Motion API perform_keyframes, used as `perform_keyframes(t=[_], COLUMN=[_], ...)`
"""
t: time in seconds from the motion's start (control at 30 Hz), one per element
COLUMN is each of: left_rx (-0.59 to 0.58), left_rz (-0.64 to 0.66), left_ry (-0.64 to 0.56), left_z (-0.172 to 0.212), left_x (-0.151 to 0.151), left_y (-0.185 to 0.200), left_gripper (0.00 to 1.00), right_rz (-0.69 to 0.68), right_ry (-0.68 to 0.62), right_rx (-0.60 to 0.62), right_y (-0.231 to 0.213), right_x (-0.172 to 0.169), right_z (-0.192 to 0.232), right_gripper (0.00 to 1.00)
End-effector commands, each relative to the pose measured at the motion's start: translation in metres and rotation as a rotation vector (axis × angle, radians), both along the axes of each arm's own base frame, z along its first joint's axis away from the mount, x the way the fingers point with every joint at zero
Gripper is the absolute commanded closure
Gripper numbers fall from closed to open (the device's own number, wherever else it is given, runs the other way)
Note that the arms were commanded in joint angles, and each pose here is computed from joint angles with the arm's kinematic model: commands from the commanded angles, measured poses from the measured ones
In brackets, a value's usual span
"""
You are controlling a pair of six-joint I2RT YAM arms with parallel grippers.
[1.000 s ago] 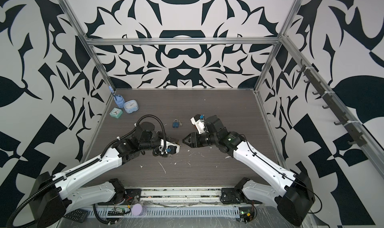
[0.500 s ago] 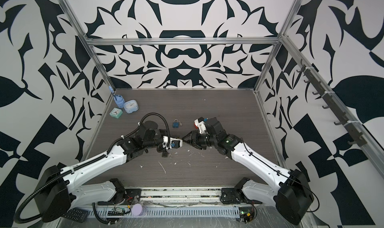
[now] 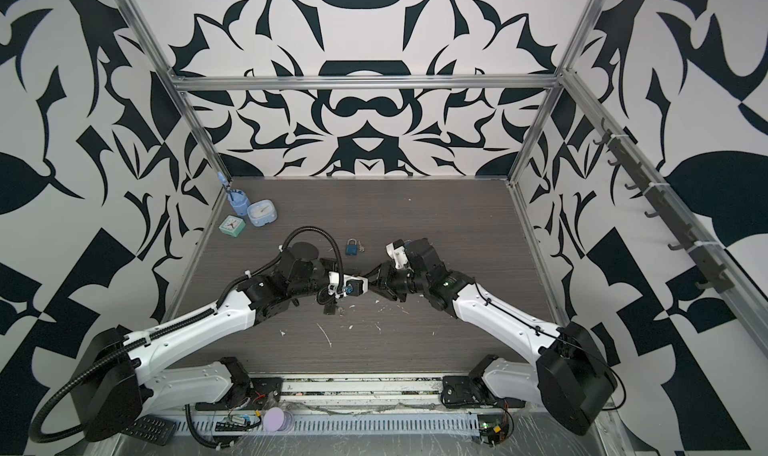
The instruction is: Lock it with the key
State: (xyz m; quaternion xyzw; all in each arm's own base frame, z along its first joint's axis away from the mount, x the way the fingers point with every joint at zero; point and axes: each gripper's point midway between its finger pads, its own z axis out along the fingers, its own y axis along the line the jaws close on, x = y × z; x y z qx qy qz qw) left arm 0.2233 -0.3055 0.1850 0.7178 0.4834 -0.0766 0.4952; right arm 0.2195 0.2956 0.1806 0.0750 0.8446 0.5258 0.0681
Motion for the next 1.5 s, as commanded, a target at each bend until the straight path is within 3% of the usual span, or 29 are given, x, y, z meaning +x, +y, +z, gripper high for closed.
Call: perform_keyframes(t=[0.0, 0.37, 0.47, 0.6, 1.23, 1.47], left_rx=[-0.02, -0.012, -0.015, -0.016, -0.004, 0.004], left_rz=[-0.027, -0.034, -0.036, -0.038, -0.066, -0.059], left_ry=[-0.031, -0.029, -0.029, -0.029, -0.009, 0.012], left_z=[0.011, 0.007, 0.008, 0.009, 0.005, -0.001], left_x=[0.0, -0.002, -0.003, -0.003, -0.012, -0.013], left_y=[-0.007, -0.006, -0.007, -0.007, -0.008, -0.01], left_gripper=[1.0, 1.0, 1.0, 1.0, 1.0, 1.0], right_rz=[0.0, -0.004, -0.009, -0.013, -0.051, -0.06], right_ry=[-0.048, -0.093, -0.115, -0.127, -0.164, -0.162], right_rx=[0.054, 0.051, 0.038, 0.038, 0.069, 0.081], right_y=[0.006, 0.006, 0.004, 0.003, 0.002, 0.002], right_x=[0.008, 0.012, 0.013, 0.014, 0.022, 0.026], right_z=[0.017, 0.022, 0.025, 0.029, 0.039, 0.041], right_gripper=[0.63, 0.75, 0.74, 0.64, 0.7, 0.65])
